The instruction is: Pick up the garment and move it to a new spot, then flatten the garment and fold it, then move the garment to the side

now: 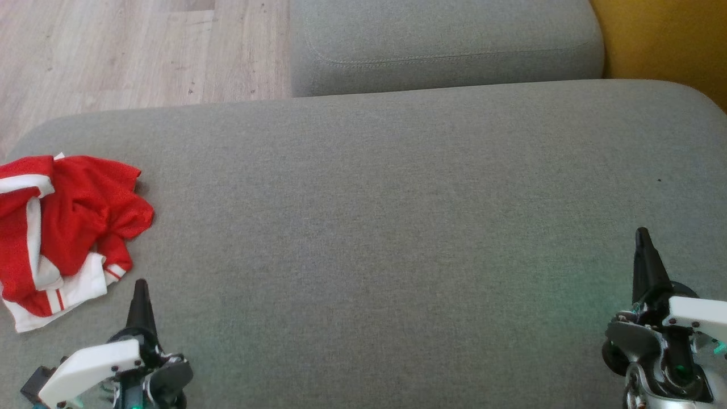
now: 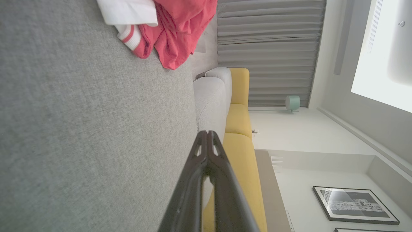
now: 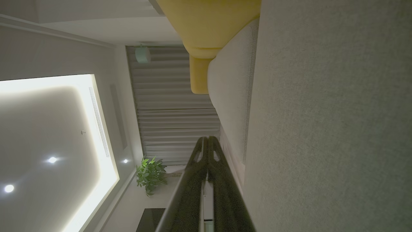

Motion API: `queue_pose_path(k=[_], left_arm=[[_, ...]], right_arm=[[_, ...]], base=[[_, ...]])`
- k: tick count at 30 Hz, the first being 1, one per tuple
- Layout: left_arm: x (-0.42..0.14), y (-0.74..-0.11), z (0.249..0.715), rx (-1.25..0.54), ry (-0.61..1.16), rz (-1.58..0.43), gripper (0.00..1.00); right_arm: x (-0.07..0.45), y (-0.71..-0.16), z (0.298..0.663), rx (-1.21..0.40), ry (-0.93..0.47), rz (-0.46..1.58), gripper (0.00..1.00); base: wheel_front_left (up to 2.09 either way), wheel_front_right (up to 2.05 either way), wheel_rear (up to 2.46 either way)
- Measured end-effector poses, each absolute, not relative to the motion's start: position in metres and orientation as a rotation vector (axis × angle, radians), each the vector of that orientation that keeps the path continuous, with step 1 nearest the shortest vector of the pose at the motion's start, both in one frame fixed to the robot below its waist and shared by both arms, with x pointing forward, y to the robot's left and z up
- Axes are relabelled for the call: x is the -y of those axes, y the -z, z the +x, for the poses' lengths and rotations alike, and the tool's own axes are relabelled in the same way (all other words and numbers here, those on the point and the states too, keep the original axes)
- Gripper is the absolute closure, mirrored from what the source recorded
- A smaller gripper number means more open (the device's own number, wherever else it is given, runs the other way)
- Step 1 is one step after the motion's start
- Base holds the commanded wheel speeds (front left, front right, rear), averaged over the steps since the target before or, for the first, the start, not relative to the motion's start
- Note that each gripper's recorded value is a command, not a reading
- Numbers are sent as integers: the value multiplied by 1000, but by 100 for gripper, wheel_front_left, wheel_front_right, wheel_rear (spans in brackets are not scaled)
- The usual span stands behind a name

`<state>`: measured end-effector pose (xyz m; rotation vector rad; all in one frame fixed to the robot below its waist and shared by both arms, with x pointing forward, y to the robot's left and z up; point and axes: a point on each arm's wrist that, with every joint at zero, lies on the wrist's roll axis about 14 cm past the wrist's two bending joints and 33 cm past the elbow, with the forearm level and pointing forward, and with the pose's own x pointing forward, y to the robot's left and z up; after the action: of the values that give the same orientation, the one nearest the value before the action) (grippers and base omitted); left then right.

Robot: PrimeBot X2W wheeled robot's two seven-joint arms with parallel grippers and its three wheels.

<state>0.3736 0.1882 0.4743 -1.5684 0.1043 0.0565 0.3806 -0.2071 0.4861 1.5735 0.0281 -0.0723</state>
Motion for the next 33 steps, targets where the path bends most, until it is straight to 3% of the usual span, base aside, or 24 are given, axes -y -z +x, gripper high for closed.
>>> queue_pose_path(k=[33], left_arm=[[-188,-474,374,-104,-56,-1568,100]], right_arm=[[207,-486,381,-28,72,1573,100]], base=[[0,0,0]])
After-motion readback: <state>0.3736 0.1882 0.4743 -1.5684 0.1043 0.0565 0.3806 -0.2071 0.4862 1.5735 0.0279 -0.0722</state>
